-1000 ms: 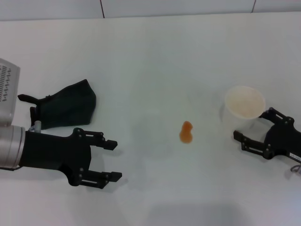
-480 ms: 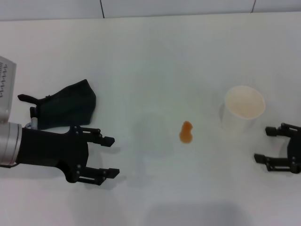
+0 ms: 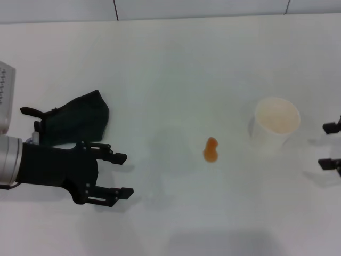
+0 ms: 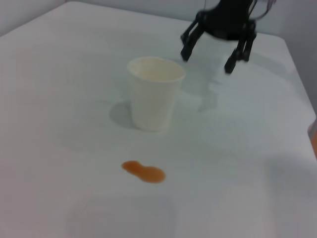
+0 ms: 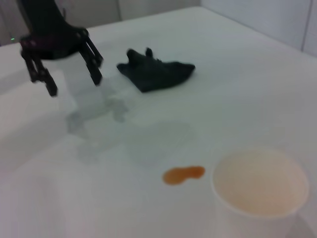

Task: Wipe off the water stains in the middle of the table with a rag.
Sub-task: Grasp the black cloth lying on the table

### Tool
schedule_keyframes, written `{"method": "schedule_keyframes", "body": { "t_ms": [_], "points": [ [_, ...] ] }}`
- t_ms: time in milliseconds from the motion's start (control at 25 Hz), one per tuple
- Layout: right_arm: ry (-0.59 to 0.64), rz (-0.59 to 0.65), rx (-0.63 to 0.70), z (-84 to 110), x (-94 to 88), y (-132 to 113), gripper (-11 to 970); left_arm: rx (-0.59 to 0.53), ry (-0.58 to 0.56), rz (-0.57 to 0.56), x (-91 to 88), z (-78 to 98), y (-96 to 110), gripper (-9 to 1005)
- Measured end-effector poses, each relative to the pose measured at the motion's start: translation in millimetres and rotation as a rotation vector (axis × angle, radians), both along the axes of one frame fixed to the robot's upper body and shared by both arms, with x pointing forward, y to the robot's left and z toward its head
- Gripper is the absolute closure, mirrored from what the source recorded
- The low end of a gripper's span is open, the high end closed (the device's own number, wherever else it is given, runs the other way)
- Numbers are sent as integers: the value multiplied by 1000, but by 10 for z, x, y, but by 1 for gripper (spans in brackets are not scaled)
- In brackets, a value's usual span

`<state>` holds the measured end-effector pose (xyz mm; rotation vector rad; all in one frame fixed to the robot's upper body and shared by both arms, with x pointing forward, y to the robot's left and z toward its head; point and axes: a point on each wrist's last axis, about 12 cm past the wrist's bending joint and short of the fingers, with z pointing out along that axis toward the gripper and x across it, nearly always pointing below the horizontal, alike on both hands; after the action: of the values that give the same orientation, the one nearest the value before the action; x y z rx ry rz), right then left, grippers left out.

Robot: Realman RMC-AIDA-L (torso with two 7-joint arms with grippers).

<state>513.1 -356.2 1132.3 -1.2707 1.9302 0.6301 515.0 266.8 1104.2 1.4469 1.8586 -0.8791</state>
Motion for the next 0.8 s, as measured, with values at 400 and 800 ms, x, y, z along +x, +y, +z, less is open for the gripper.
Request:
{"method": "schedule_keyframes", "body": {
  "t_ms": [400, 800],
  "points": [
    [13, 162, -81, 527, 332, 326, 134, 24, -15, 19, 65, 111, 6, 250],
    [49, 210, -83, 603, 394, 458, 196, 29, -38, 44, 92, 196, 15, 250]
  ]
}}
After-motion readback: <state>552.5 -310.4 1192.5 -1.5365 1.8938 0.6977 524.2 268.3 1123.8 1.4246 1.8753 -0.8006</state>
